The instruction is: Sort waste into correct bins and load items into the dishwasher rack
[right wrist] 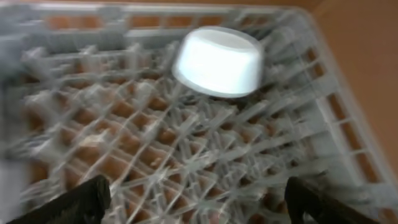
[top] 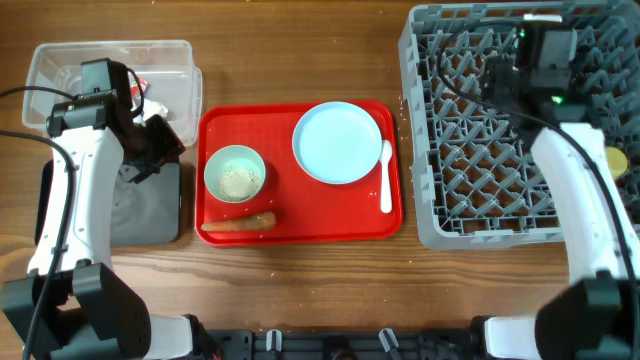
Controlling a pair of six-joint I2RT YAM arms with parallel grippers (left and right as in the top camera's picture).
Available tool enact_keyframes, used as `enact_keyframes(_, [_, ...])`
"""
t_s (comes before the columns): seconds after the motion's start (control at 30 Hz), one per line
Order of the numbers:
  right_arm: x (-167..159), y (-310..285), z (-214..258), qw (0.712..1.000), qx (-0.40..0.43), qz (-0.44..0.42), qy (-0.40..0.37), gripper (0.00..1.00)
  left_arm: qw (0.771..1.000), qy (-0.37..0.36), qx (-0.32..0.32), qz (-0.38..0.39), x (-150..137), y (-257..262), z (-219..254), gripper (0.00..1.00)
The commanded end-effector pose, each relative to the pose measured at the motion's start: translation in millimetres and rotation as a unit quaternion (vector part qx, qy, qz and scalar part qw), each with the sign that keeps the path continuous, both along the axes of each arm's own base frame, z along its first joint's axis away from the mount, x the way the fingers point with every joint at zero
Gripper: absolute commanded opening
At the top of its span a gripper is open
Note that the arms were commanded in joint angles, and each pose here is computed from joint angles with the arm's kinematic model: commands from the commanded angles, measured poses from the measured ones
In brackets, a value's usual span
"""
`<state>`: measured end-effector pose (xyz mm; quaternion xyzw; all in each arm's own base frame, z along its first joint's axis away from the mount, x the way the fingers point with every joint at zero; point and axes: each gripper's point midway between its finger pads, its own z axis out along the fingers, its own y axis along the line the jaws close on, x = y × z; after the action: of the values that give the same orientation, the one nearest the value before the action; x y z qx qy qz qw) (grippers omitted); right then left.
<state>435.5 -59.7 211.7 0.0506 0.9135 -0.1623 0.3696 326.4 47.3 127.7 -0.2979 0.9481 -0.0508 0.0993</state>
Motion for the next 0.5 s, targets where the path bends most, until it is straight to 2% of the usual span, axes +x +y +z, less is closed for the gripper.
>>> enact_keyframes(0.0, [-21, 52, 3, 0.986, 0.159, 0.054, 0.009, 0.95, 0.999, -0.025, -0.037, -0.007, 6, -14, 11, 0.61])
enact_keyframes(0.03, [-31, 64, -2, 0.979, 0.188, 0.071, 0.033, 0.96, 0.999, -0.028, -0.041, -0.013, 8, -19, 12, 0.64])
enact_keyframes(0.07, [-45, 79, -11, 0.968, 0.223, 0.092, 0.067, 0.98, 0.998, -0.036, -0.039, -0.032, 12, -29, 13, 0.73])
enact_keyframes(0.2, [-72, 89, -27, 0.955, 0.248, 0.096, 0.130, 0.99, 0.989, -0.062, -0.033, -0.128, 24, -83, 16, 0.84])
enact_keyframes(0.3, [-81, 89, -31, 0.953, 0.242, 0.102, 0.151, 1.00, 0.982, -0.044, -0.038, -0.177, 19, -121, 5, 0.75])
enact_keyframes(0.47, [-83, 89, -32, 0.952, 0.244, 0.102, 0.154, 1.00, 0.972, 0.020, 0.002, -0.232, 1, -152, -39, 0.68])
